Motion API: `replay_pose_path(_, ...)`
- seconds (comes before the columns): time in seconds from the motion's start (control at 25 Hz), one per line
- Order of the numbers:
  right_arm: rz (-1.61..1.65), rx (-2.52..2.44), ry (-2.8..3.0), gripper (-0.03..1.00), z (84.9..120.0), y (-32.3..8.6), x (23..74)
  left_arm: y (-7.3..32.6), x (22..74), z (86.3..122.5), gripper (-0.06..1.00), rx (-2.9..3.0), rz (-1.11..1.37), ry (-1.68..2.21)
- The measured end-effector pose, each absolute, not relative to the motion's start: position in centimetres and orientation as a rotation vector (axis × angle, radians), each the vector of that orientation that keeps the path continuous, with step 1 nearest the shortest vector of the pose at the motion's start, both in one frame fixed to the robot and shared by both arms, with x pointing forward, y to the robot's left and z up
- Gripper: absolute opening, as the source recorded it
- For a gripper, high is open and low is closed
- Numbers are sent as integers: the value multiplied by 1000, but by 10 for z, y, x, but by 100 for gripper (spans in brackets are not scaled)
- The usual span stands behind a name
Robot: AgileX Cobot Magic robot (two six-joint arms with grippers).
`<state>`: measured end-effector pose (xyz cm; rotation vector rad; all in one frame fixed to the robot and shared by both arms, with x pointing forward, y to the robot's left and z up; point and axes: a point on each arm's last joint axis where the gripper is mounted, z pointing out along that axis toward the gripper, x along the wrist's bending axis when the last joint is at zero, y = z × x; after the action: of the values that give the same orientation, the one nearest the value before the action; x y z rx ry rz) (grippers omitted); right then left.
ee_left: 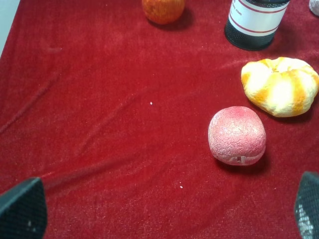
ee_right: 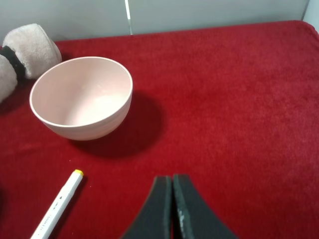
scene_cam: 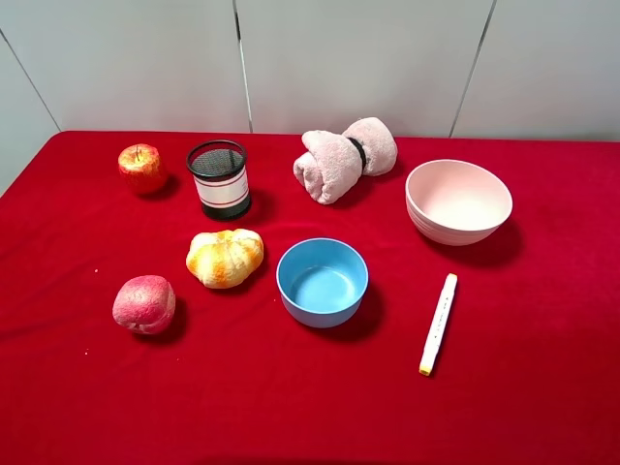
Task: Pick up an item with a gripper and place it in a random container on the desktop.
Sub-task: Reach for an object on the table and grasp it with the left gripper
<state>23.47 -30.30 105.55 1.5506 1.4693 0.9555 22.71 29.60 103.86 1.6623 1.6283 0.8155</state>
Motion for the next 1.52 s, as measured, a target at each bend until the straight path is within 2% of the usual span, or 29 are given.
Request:
replay_pose_path(1.04, 956, 1551, 1469, -3, 1055, -303, 235, 296, 228, 1040, 100, 1652, 830, 1614)
replay_pose_path(1.52, 956, 1551, 1469, -3, 1055, -303, 235, 297, 252, 1068, 99, 1742, 797, 1633)
